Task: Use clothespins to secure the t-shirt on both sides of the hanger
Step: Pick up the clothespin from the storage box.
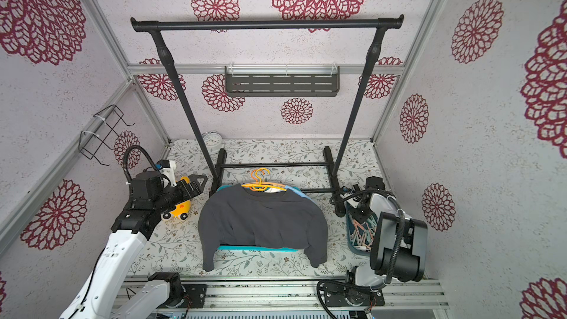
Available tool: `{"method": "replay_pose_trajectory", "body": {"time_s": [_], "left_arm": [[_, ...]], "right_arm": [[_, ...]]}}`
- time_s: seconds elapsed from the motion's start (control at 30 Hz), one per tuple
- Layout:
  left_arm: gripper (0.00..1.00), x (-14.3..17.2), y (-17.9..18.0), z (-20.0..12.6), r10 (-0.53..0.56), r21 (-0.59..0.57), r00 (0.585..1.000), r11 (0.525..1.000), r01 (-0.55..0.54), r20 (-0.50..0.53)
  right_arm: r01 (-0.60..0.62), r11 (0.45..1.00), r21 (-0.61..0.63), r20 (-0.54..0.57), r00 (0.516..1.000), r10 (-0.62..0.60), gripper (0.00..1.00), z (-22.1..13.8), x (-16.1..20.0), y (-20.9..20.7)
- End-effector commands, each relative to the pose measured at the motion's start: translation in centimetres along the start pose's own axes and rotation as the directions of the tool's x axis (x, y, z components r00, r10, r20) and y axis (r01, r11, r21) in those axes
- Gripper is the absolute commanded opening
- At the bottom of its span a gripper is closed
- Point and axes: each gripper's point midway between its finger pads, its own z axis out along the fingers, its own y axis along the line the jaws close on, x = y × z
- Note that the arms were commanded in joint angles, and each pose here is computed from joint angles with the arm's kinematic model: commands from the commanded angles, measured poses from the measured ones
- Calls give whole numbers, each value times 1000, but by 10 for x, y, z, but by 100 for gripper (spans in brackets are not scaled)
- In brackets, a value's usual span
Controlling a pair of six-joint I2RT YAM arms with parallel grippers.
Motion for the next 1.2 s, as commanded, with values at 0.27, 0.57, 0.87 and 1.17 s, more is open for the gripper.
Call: {"method": "replay_pose_trajectory", "body": {"time_s": [0.27,0.57,0.87,1.17], "left_arm": [[100,-6,-3,-5,-2,21,999,1000,1,38],[100,-5,-2,-4,-5,18,999,1000,5,36],[100,-8,-1,-6,7,-1,999,1000,-7,48],[100,-11,-2,-9,32,-11,998,999,-31,62]], "right_arm": [[11,1000,0,4,1000,-11,19,-21,-3,-1],[6,999,34,26,1000,-7,16,-33,-6,-6],[-110,987,114,56,993,104,18,-58,-5,-16],[-275,956,102,227,942,247,19,-88,-19,-5]]}}
